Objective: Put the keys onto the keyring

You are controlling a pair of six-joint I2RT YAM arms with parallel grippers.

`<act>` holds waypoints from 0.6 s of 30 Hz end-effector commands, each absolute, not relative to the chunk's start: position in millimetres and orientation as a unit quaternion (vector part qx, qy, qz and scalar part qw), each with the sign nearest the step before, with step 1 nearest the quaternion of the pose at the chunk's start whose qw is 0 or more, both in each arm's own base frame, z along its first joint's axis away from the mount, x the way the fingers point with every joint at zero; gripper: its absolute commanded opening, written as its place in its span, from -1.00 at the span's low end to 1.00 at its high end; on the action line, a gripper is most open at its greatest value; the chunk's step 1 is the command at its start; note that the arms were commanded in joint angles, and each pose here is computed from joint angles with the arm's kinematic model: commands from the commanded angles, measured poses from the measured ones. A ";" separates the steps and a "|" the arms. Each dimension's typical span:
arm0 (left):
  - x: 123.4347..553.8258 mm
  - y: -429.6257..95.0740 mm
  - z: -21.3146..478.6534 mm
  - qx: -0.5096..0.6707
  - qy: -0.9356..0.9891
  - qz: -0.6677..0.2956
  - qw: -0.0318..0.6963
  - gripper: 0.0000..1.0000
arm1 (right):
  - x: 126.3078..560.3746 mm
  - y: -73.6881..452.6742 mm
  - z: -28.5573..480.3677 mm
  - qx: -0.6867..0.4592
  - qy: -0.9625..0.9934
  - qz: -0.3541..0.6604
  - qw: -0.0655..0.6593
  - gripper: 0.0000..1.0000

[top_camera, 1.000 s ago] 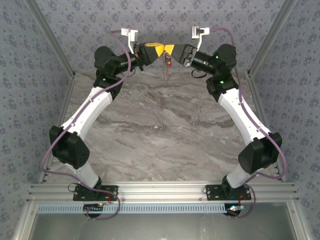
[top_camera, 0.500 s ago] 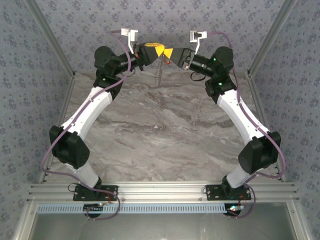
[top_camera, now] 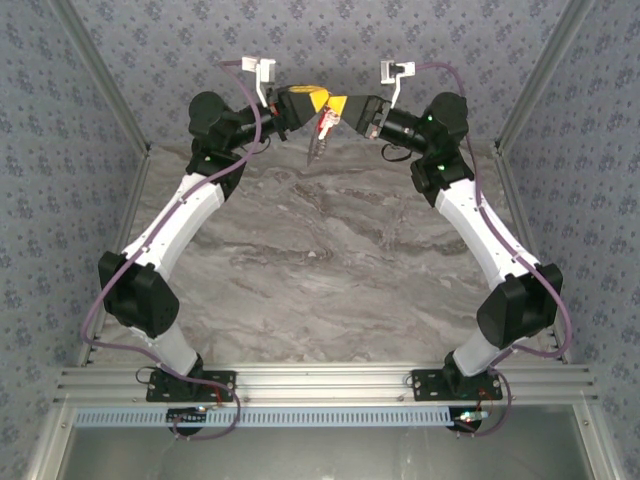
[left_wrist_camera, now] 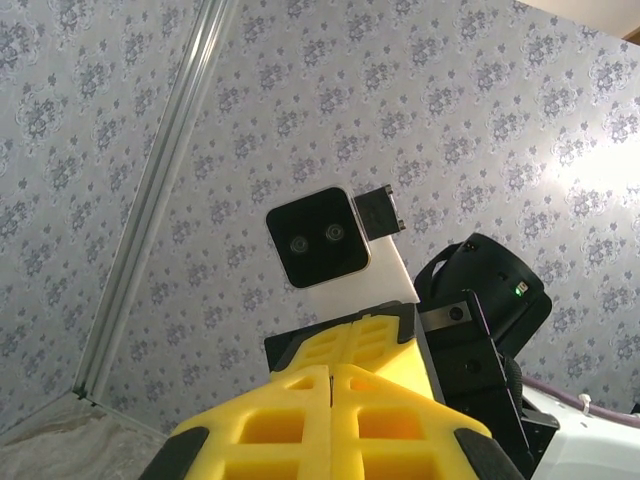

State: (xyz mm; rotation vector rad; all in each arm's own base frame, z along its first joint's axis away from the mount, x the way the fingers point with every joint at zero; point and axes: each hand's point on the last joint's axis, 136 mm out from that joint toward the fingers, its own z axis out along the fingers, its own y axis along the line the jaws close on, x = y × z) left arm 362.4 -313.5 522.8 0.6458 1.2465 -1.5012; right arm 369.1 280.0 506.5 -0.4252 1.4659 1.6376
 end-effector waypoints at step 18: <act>342.6 -279.5 499.2 0.298 0.605 -0.487 0.555 0.19 | 360.5 249.6 461.6 -0.239 0.724 0.457 0.457 -1.00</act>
